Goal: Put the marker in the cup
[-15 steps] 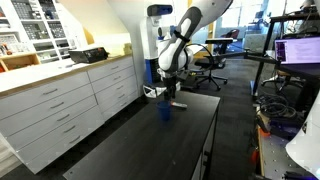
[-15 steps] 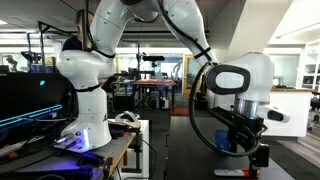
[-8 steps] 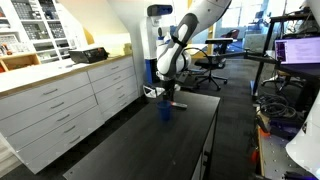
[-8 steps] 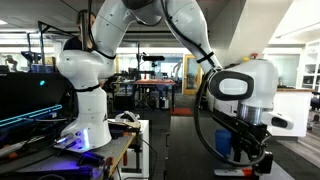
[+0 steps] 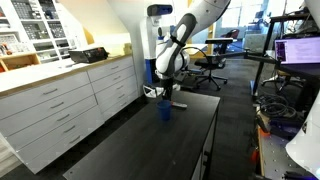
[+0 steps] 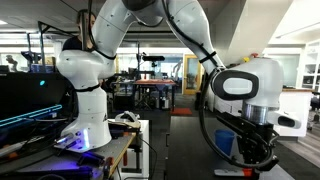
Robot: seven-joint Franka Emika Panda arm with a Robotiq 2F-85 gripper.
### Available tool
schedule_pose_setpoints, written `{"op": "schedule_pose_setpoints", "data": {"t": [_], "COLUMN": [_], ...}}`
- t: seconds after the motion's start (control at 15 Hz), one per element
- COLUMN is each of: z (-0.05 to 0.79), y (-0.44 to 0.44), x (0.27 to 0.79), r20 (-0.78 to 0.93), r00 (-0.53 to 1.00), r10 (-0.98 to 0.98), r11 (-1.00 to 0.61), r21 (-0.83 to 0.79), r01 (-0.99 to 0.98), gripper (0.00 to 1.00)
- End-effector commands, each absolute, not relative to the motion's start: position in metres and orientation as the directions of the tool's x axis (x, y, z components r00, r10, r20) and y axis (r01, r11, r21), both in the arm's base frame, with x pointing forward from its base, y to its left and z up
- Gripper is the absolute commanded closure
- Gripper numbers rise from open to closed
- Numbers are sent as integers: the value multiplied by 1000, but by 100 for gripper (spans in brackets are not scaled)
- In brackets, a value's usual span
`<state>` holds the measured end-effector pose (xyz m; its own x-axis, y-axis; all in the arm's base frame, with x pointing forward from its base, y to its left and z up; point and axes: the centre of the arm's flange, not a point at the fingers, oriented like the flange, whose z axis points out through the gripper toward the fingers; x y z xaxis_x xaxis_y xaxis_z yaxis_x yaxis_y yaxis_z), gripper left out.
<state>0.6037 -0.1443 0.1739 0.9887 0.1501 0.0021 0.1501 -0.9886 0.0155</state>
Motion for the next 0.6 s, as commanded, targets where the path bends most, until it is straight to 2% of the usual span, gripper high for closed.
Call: {"op": "schedule_pose_setpoints", "data": {"t": [0.0, 0.53], "z": [175, 203], "y": [-155, -153], "x": [610, 609], "r20": [27, -2], "r00": [989, 993], "r10": [149, 122], "r11": [-989, -990], "r21": [17, 71], "r01": [148, 122], "gripper": [97, 94]}}
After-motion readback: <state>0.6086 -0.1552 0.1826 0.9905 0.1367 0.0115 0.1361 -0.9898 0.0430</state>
